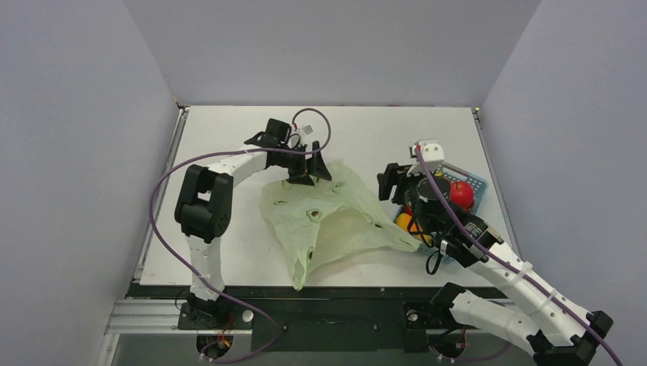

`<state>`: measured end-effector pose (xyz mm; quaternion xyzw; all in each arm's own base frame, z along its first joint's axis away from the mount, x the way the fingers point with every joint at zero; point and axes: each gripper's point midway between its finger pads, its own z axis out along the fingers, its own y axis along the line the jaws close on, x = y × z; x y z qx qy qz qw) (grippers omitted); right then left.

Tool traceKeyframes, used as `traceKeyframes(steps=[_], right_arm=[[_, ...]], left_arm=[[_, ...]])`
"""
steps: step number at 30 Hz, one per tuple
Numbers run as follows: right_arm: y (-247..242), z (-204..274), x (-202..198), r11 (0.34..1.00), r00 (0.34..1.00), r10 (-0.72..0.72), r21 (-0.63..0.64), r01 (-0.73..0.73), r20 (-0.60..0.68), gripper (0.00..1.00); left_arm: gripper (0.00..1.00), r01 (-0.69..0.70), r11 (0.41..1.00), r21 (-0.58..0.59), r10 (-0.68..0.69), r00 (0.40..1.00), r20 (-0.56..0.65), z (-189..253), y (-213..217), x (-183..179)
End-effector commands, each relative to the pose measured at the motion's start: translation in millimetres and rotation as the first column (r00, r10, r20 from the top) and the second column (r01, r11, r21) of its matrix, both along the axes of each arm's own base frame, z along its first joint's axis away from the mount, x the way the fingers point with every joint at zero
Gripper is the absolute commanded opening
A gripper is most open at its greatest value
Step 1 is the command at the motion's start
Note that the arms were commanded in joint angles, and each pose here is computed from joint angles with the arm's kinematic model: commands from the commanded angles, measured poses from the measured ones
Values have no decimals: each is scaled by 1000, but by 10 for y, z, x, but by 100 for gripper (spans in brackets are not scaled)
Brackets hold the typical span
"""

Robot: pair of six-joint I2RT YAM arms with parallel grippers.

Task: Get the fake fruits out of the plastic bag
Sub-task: Take out the fake fruit from the plastic bag.

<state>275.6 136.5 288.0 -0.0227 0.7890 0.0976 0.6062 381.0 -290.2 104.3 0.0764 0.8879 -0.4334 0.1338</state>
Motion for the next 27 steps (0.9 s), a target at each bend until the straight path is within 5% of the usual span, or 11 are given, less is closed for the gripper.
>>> traceKeyframes(steps=[1, 4, 19, 23, 25, 27], right_arm=[[606, 86, -335, 948, 948, 317, 21, -316, -9, 61], [926, -118, -590, 890, 888, 455, -12, -457, -57, 58], [1594, -1129, -963, 782, 784, 593, -100, -615, -185, 45], [1656, -1388, -730, 864, 878, 439, -180, -471, -193, 40], [1438, -1343, -481, 949, 978, 185, -240, -204, -100, 39], [1405, -1411, -433, 968, 994, 92, -227, -104, -64, 39]], left_arm=[[91, 20, 999, 30, -20, 999, -25, -204, -25, 52], [91, 23, 998, 64, -19, 999, -49, -374, 7, 77], [91, 33, 991, 127, -18, 992, -121, -767, 76, 50], [91, 35, 992, 124, -20, 993, -120, -747, 71, 50], [91, 35, 992, 121, -20, 993, -120, -738, 69, 51], [91, 36, 992, 119, -21, 992, -123, -741, 67, 46]])
